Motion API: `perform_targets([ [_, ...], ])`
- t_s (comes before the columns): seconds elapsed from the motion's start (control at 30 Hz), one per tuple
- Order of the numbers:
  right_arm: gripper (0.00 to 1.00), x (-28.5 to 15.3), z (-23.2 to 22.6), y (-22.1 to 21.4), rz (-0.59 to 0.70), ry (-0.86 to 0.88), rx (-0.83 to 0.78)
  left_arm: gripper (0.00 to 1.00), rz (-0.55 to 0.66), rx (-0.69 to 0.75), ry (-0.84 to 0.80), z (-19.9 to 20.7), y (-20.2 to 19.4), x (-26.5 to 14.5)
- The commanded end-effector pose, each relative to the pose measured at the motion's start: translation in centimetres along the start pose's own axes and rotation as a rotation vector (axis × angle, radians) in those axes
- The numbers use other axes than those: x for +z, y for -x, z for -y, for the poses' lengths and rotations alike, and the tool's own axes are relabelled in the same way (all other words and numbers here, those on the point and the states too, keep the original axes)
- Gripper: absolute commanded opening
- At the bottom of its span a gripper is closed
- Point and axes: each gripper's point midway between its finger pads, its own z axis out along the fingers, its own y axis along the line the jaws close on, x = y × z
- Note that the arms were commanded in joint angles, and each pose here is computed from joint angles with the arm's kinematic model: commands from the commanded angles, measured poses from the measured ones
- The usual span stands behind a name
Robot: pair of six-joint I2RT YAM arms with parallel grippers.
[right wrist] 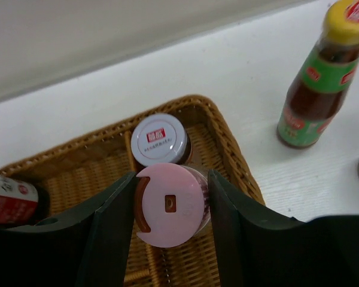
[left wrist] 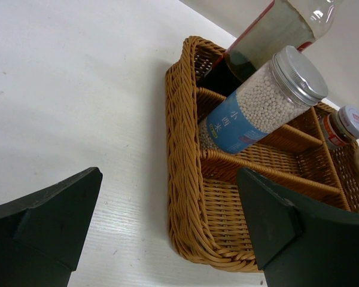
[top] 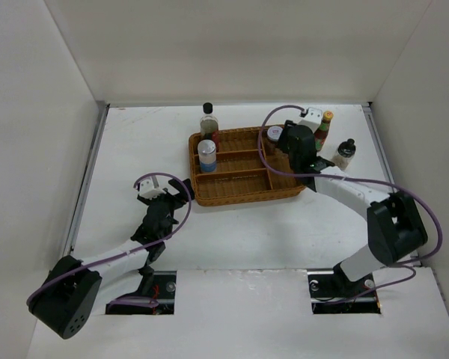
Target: Organize the condiment bottles
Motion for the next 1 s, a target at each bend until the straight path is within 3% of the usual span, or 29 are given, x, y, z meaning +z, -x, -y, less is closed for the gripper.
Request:
perform_targets([
  [0.0,0.46,1.1,-1.1,-0.7,0.018,0.026,0.028,1.0,0.059,-0.055,-0.039,1.3,1.9,0.1],
  [0.17,0.49,2.3,-1.0,-4.4,-0.042,0.021,0.014,1.0,0.048,-0.051,-0.044,1.4,1.6,0.2],
  [0.27,0.58,2.2,-0.7,-5.1,-0.053,0.017,0.008,1.0,0.048,-0.049,-0.04,1.4,1.5,0.3],
  [0.33,0.67,2.0,-0.7,-4.9,-0.053,0.021,0.006,1.0,0.045,-0.047,-0.04,1.4,1.5,0.3],
  [0.43,0.75,1.1,-0.8,-3.6,-0.044,0.038,0.012,1.0,0.045,-0.05,-0.046,1.6,1.5,0.2],
  [0.53,0.85,-0.2,0.0,-0.6,0.003,0.032,0.041,1.0,0.041,-0.045,-0.039,1.4,1.3,0.4],
  [0.63,0.88,-1.4,2.6,2.5,0.074,-0.014,0.081,1.0,0.043,-0.049,-0.047,1.6,1.4,0.2],
  [0.73,0.9,-1.9,8.0,5.1,0.145,-0.143,0.127,1.0,0.038,-0.045,-0.041,1.4,1.2,0.3],
  [0.97,0.94,-1.6,18.4,5.9,0.164,-0.417,0.128,1.0,0.035,-0.048,-0.045,1.5,1.2,0.2],
])
